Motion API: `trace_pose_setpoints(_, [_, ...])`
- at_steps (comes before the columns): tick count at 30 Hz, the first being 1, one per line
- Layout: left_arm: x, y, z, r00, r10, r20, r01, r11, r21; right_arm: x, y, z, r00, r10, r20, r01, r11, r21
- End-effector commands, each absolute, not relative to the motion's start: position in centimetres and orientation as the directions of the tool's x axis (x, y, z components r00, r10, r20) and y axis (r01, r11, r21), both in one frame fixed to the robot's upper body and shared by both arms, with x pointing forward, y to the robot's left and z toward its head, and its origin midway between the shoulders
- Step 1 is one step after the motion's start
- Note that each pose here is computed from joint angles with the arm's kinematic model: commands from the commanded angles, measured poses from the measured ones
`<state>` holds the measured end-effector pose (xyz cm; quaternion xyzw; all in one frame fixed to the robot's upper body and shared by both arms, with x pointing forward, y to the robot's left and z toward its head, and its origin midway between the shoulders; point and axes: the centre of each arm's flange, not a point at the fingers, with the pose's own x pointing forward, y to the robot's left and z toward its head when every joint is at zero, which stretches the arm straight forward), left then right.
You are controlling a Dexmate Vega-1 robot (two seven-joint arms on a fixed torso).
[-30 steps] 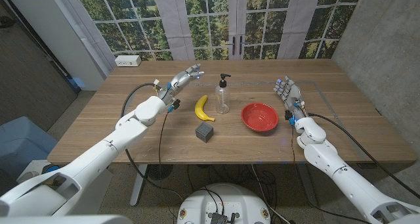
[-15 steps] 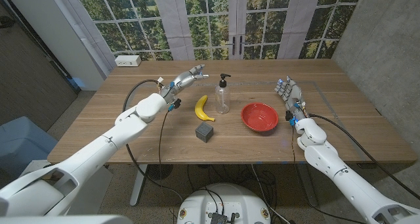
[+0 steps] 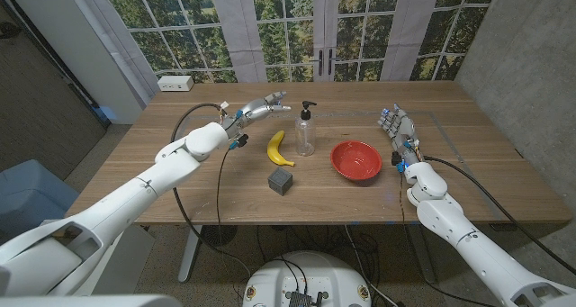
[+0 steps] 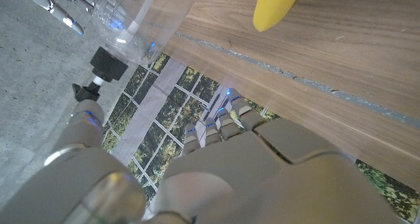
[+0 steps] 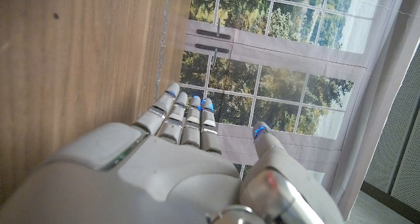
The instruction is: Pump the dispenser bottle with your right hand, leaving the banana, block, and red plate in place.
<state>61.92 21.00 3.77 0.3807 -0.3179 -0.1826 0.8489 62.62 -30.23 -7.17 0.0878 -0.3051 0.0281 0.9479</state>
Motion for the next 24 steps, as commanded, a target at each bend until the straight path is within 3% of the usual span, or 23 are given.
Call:
trace_pose_setpoints(1, [61.9,20.1,4.2,0.731,-0.599,0.327,0.104,0.572,0.814,62.1,-30.2,-7.4,0.810,-0.013,0.586,-0.095,0.983,0.154])
trace_pose_setpoints(24, [62.9,17.4,4.2,0.712,-0.662,0.232,0.148,0.465,0.873,61.0,-30.7,-8.1,0.805,-0.035,0.592,-0.077,0.984,0.163])
